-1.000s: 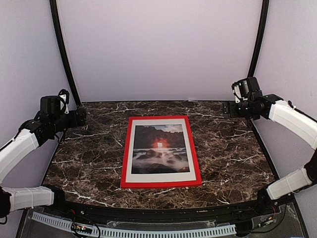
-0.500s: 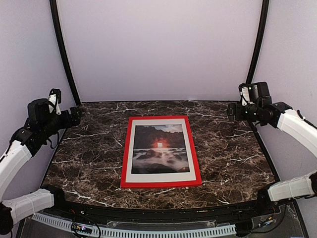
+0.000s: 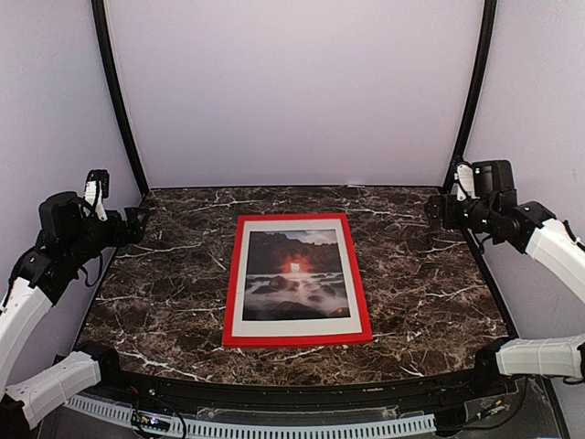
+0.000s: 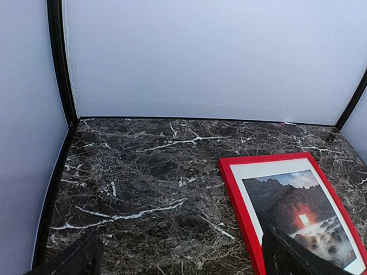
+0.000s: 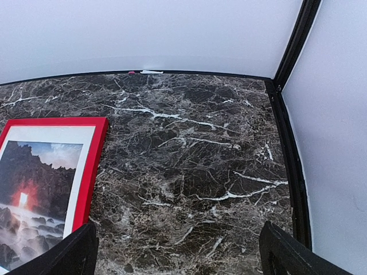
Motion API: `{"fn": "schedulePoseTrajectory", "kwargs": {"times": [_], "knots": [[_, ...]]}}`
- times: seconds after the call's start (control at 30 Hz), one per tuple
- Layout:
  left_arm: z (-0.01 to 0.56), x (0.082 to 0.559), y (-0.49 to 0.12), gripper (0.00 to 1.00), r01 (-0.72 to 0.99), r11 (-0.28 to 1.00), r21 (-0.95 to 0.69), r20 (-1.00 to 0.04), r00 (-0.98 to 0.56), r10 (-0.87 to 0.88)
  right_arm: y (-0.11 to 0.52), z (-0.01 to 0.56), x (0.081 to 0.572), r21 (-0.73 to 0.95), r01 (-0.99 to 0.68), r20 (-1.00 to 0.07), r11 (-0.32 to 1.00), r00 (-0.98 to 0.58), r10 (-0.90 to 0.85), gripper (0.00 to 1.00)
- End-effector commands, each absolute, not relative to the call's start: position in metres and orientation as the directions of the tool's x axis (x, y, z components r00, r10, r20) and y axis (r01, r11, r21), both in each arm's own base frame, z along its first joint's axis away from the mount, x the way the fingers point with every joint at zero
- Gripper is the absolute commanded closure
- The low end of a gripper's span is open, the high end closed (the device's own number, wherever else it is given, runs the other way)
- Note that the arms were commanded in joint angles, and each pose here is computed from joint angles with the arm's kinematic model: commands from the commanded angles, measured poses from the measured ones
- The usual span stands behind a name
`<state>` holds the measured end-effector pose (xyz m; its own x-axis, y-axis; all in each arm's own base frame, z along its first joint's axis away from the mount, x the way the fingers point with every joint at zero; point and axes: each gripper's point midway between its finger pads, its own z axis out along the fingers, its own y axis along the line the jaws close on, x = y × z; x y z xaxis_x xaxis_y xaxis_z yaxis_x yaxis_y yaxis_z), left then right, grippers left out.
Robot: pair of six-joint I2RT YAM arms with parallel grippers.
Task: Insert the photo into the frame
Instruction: Reset both arms
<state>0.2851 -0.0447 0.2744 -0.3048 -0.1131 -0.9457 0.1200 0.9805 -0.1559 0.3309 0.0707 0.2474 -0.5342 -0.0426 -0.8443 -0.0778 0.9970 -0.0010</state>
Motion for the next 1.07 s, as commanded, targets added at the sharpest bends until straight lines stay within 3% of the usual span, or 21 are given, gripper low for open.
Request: {"fn": "schedulePoseTrajectory", "kwargs": {"times": [0.0,1.03], "knots": [[0.2666,0.2815,-0.0470,0.01,0.134,0.981,-0.141,-0.940,-0.329,-0.091,0.0727,0.2608,0.3270,0.016,-0.104,-0.879,0.994,-0.476,-0.035,0.01],[0.2694,0.2789,-0.0415,0.01,0.113,0.986,-0.123,-0.947,-0.311,-0.083,0.0731,0.2533,0.3248,0.023,-0.105,-0.874,0.994,-0.485,-0.031,0.01]]}}
